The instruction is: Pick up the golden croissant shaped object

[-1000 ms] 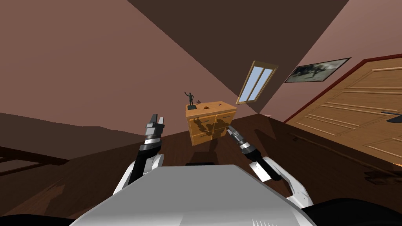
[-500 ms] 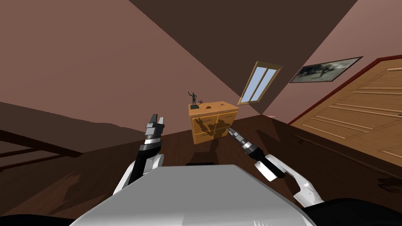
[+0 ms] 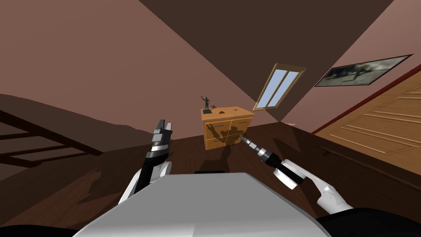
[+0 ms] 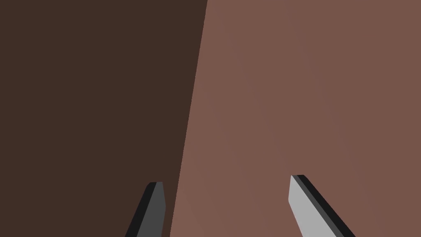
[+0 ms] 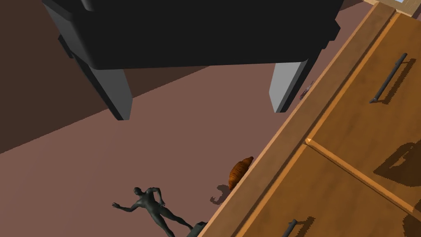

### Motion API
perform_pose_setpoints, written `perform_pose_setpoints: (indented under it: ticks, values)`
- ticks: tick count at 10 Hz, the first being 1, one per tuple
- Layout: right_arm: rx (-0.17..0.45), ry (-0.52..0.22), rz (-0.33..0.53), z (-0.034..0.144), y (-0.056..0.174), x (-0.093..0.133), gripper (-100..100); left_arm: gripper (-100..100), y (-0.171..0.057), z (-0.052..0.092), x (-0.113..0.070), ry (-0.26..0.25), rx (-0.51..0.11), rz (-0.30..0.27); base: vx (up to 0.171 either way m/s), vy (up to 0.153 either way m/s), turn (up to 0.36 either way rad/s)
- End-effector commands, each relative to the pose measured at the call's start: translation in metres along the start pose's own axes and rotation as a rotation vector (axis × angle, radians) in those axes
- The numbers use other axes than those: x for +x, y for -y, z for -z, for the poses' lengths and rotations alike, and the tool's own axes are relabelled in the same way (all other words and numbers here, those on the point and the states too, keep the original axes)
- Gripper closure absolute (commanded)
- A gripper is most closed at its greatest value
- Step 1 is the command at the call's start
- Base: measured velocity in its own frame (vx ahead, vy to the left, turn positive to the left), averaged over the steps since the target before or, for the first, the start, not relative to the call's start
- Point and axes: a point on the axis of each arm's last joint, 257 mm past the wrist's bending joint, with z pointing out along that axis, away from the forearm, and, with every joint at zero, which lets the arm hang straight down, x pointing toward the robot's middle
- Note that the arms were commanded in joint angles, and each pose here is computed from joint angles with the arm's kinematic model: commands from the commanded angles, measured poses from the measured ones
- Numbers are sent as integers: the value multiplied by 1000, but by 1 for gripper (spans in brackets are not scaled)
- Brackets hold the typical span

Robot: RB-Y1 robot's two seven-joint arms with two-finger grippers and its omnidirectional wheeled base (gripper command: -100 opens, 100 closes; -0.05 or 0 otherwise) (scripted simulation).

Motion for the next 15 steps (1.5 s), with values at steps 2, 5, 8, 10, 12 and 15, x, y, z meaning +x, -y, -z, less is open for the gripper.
perform_pose_setpoints:
  ticks: [2, 5, 8, 10, 12, 15]
  values:
    - [42, -55, 85, 6, 20, -5, -100, 0, 0, 0, 0, 0, 0, 0, -17, 28, 79]
    - [82, -120, 182, 13, 37, -13, -100, 0, 0, 0, 0, 0, 0, 0, -15, 34, 143]
    - [152, -204, 325, 26, 69, -27, -100, 0, 0, 0, 0, 0, 0, 0, 5, 34, 190]
    - [159, -228, 357, 27, 70, -32, -100, 0, 0, 0, 0, 0, 0, 0, 18, 12, 37]
    - [196, -279, 442, 35, 85, -44, -100, 0, 0, 0, 0, 0, 0, 0, 23, 8, 196]
    - [267, -364, 584, 54, 114, -67, -100, 0, 0, 0, 0, 0, 0, 0, 46, 6, 189]
